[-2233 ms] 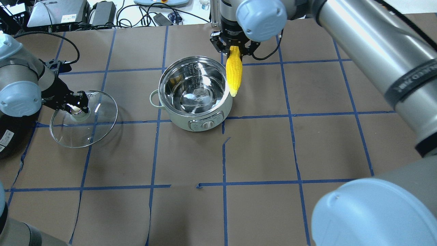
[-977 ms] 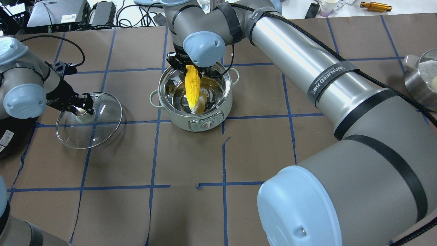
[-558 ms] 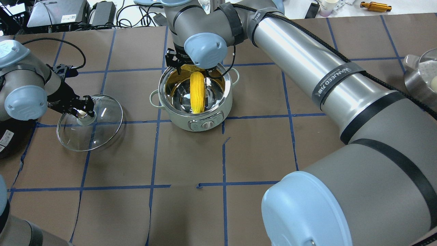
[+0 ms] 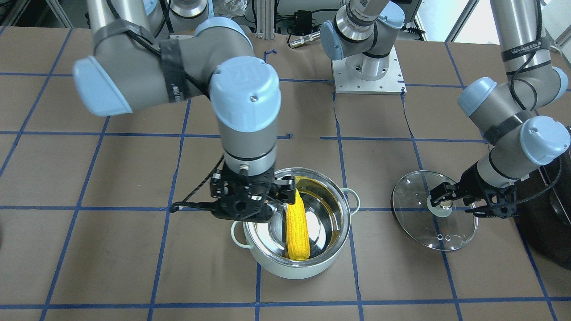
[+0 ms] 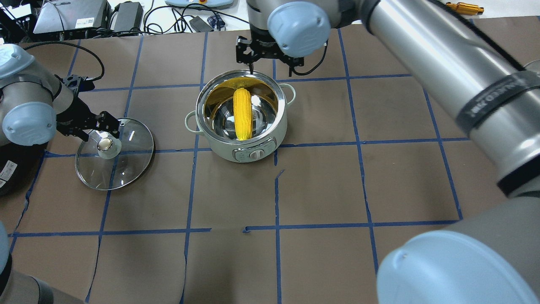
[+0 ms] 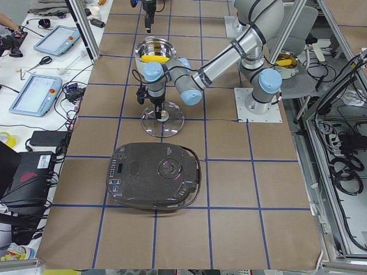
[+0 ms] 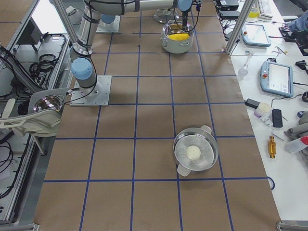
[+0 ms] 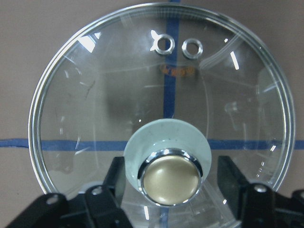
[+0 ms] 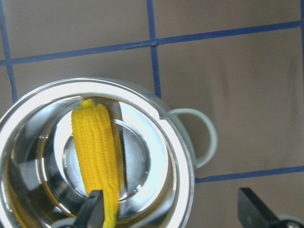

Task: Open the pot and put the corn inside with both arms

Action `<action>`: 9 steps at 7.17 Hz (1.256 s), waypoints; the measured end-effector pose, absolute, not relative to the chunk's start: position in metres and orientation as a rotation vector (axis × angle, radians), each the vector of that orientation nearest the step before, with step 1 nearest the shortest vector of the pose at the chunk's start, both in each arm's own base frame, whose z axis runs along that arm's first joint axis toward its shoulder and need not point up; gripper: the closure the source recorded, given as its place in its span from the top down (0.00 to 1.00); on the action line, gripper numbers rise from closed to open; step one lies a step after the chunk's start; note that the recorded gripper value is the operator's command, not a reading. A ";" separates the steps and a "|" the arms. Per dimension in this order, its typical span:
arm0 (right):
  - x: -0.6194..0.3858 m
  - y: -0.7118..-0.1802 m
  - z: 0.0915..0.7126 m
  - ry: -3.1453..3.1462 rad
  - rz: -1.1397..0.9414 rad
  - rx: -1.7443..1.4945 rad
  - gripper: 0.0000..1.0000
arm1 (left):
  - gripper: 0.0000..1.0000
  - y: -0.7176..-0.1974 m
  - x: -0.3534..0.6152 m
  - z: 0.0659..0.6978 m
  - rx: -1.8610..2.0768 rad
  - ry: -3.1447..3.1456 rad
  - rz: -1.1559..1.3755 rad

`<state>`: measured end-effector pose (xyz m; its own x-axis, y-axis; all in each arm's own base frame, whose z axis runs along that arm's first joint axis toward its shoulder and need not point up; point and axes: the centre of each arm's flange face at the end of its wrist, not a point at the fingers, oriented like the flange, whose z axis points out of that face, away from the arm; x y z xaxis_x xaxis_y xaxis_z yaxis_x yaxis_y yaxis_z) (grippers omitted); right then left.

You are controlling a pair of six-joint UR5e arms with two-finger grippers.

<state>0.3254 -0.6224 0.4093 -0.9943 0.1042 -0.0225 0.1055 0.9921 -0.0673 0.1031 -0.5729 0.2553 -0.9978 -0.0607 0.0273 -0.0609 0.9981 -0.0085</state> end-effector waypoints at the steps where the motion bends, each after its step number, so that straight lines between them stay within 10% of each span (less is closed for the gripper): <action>1: 0.263 -0.611 0.423 3.124 -0.086 0.177 1.00 | 1.00 -0.581 0.075 0.289 0.110 -3.115 0.025; 9: 0.125 -0.496 0.483 3.205 0.032 0.110 1.00 | 1.00 -0.496 -0.194 0.515 0.065 -3.098 0.229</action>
